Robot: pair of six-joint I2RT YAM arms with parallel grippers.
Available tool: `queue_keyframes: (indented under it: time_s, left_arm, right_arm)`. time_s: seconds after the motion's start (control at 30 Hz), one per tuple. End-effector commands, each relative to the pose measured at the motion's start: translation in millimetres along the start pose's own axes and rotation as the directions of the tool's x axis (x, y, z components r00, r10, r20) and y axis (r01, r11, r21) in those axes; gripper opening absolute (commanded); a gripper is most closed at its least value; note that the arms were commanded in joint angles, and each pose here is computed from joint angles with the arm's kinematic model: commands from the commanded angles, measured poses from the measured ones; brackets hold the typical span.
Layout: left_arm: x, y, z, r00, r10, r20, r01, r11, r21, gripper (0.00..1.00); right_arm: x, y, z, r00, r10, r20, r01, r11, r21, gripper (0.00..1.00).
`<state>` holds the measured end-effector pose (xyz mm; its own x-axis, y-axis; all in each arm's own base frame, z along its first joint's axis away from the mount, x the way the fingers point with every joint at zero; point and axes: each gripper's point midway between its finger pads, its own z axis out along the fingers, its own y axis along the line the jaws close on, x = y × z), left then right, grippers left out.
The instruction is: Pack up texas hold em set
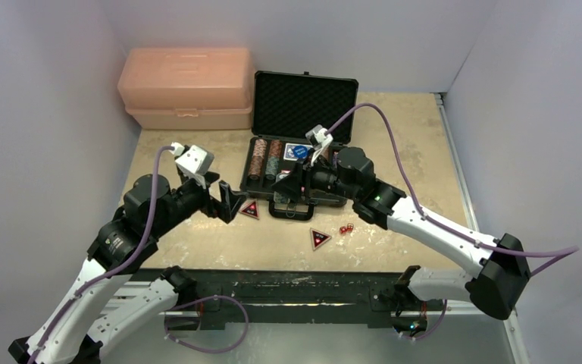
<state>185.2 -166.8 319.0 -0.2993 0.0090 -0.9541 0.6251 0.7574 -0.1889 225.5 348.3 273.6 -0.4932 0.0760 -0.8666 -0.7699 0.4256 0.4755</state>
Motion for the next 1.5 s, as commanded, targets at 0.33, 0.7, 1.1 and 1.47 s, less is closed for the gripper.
queue_keyframes:
  time_s: [0.33, 0.7, 1.1, 1.47]
  left_arm:
    - [46, 83, -26, 0.989, 0.059, -0.132, -0.110, 0.901, -0.419, 0.97]
    - [47, 89, -34, 0.990, 0.061, -0.125, -0.112, 0.883, -0.455, 0.96]
    - [49, 88, -33, 0.988, 0.070, -0.135, -0.124, 0.886, -0.446, 0.96]
    - [48, 91, -37, 0.989, 0.077, -0.126, -0.127, 0.878, -0.461, 0.96]
  right_arm:
    - [-31, -54, -37, 0.997, 0.048, 0.066, -0.072, 0.899, 0.432, 0.00]
    - [-6, -109, -45, 0.989, 0.149, -0.023, -0.103, 0.776, 0.622, 0.00]
    - [10, -161, -37, 0.965, 0.257, -0.052, -0.150, 0.702, 0.696, 0.00]
    - [13, -197, -21, 0.960, 0.264, -0.095, -0.098, 0.631, 0.770, 0.00]
